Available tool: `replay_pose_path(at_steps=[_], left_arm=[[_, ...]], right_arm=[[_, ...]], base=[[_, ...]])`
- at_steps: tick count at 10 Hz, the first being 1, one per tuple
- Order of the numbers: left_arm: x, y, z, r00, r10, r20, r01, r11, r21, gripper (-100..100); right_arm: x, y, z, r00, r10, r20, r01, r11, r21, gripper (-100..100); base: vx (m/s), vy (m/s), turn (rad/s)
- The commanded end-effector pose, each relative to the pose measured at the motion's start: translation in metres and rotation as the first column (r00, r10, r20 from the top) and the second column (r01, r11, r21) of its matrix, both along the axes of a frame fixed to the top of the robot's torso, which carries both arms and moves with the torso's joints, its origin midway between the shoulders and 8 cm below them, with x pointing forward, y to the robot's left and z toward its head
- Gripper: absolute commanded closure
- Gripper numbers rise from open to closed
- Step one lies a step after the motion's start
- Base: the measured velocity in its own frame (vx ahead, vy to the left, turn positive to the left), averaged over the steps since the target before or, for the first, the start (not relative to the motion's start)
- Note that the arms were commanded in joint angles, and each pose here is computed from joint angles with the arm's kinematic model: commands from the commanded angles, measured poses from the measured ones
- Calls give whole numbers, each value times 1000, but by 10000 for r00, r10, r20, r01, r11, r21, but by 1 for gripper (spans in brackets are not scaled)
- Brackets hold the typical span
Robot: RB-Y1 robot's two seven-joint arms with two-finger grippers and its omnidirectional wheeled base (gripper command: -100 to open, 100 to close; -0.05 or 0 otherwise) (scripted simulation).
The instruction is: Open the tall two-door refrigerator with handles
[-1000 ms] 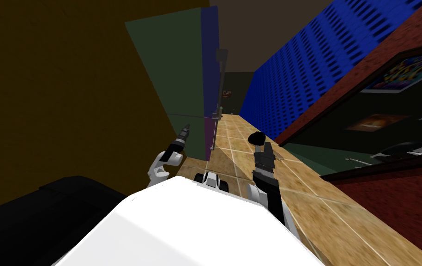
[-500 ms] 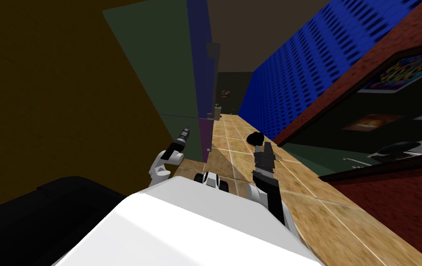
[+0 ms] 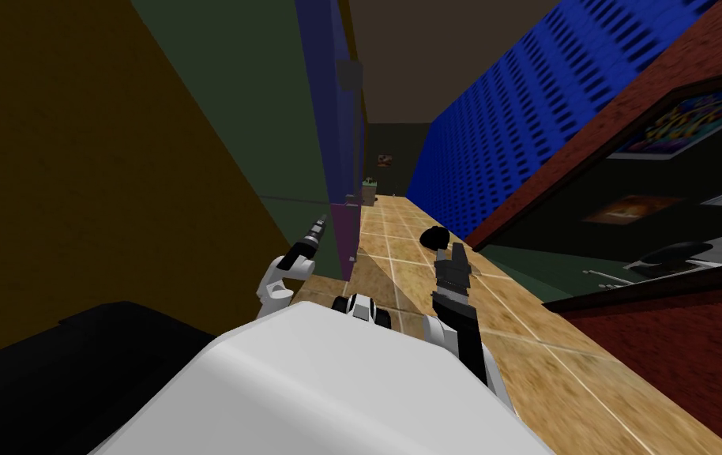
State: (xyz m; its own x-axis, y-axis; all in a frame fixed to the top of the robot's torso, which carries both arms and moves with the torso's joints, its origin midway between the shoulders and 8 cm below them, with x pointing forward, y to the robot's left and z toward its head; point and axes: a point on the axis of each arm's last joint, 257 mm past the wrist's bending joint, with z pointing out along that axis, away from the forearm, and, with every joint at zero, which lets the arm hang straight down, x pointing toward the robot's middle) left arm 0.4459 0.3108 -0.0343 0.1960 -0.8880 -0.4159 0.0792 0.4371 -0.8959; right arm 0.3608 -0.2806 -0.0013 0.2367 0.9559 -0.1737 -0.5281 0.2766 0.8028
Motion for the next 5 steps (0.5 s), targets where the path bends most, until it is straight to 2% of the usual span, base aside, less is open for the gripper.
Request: replay_pose_path(at_steps=[1,3,5], left_arm=[[2,1,-6,9989,131,-449,-137,9998,-119,-100],[3,2,-12,9967,211,-788,-226,9996,-183,-100],[3,3,-13,9950,258,-969,-280,9994,-214,-100]], right_arm=[[0,0,0,10000,0,0,0,10000,0,0],[0,0,0,10000,0,0,0,10000,0,0],[0,0,0,10000,0,-1,0,10000,0,0]], base=[[100,-127,-36],[93,-79,-15],[107,-84,-22]])
